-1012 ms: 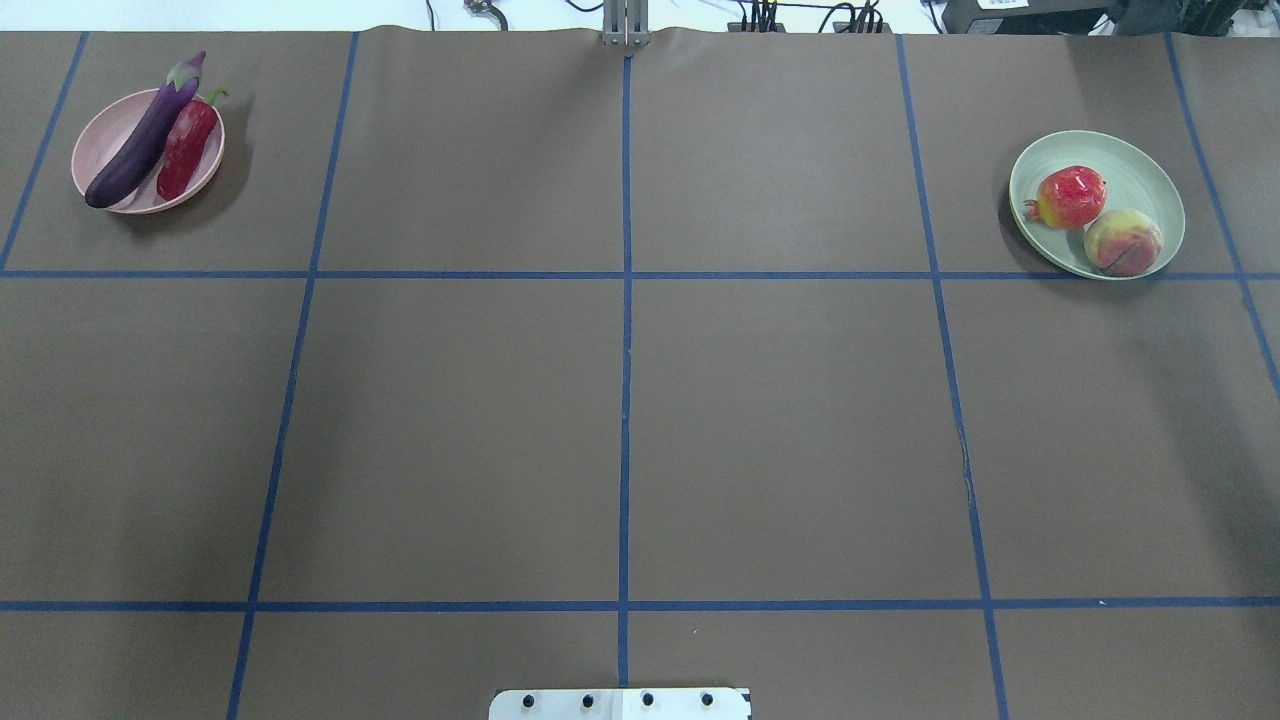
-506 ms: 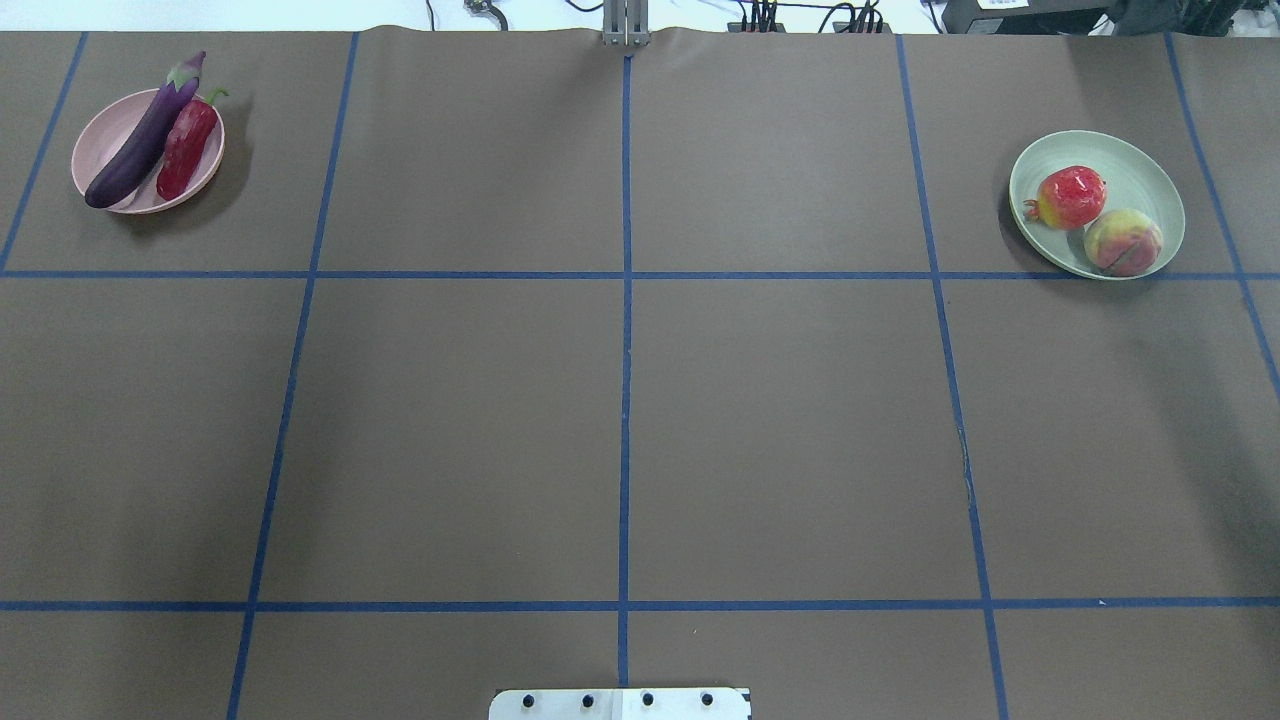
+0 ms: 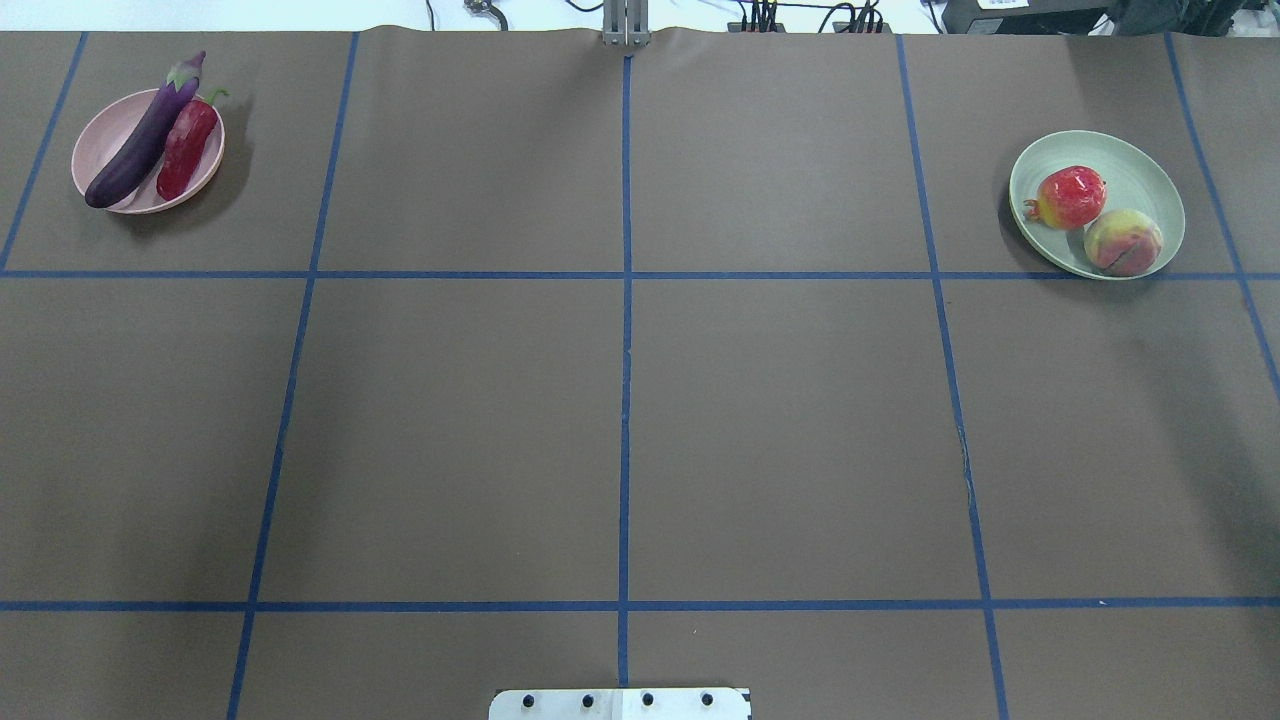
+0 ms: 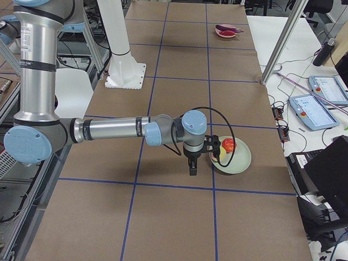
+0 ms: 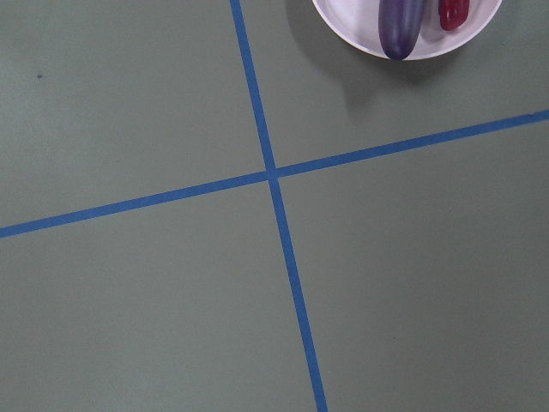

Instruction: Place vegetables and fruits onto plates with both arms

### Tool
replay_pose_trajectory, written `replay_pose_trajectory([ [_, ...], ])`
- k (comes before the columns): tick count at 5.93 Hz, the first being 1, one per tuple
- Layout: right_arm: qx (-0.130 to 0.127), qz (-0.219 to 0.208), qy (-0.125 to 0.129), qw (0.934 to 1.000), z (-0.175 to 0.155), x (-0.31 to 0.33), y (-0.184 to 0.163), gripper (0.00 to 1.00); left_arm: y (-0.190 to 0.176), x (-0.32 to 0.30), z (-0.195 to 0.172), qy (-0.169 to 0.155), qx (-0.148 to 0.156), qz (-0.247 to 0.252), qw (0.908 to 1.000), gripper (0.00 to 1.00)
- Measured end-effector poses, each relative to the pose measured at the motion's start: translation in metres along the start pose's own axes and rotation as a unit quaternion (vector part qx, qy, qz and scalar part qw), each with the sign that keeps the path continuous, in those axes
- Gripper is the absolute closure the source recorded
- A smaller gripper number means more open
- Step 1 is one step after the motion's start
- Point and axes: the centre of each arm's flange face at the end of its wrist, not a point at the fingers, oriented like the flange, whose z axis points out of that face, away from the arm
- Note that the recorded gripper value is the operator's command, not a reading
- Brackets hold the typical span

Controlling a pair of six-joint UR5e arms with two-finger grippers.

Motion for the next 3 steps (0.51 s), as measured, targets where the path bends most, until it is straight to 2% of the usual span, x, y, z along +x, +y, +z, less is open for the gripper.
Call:
replay_pose_trajectory([
  [3, -0.001, -0.003, -0.001, 1.0000, 0.0009, 0.0007, 0.0024, 0.00, 0.0009, 0.0010, -0.0005, 0.000, 0.001, 0.001, 1.0000, 0.00],
])
